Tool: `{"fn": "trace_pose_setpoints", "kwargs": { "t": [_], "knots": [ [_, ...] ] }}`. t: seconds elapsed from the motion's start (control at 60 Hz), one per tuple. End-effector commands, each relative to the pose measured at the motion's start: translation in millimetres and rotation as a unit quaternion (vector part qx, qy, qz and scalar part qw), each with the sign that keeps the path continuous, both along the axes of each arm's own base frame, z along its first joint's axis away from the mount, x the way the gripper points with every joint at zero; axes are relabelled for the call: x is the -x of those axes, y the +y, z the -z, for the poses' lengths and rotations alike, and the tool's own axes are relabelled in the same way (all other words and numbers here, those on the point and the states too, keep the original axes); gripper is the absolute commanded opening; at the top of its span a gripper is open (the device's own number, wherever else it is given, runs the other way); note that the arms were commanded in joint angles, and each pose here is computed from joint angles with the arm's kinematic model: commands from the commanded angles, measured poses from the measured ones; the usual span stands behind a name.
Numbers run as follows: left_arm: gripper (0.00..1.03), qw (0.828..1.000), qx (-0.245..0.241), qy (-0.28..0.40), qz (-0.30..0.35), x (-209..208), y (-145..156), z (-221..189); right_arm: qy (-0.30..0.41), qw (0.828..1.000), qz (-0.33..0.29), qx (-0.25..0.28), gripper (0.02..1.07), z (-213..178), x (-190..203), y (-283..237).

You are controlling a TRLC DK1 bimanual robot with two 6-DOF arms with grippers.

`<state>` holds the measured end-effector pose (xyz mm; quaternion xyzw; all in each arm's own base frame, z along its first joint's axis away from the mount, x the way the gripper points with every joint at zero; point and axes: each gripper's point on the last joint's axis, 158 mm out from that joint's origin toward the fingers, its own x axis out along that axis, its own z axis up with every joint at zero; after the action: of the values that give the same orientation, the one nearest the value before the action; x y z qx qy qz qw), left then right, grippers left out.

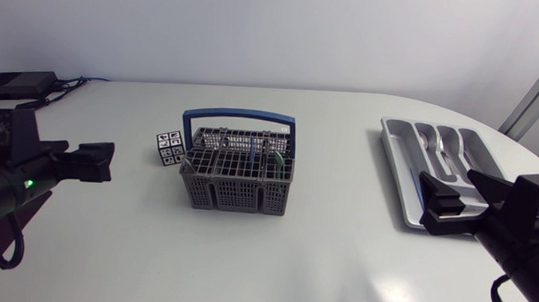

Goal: Transfer all utensils from the basket to the drawer tray.

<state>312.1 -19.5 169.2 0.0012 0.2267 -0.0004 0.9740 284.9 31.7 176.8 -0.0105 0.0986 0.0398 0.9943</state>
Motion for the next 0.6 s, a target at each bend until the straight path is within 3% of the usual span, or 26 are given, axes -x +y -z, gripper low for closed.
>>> {"fn": "trace_pose_setpoints", "kwargs": {
  "t": [0.0, 0.167, 0.383, 0.583],
  "knots": [
    [0.97, 0.999, -0.010, 0.027, 0.013, -10.5, -10.7, -5.9, 0.000, 1.000, -0.003, -0.009, 1.02, -10.6, -6.0, 8.2],
    [0.96, 0.992, -0.021, 0.113, 0.043, -9.1, -32.5, 10.8, 0.020, 1.000, -0.002, -0.004, 1.02, -9.4, -12.0, 17.4],
    [0.93, 0.980, 0.022, 0.183, 0.076, -2.4, -65.8, 19.8, 0.025, 1.000, -0.005, -0.001, 1.02, -10.5, -13.3, 25.8],
    [0.94, 0.971, -0.020, 0.206, 0.119, -11.6, -80.7, 12.7, 0.041, 0.999, 0.000, -0.007, 1.02, -9.0, -17.0, 27.0]
  ]
}}
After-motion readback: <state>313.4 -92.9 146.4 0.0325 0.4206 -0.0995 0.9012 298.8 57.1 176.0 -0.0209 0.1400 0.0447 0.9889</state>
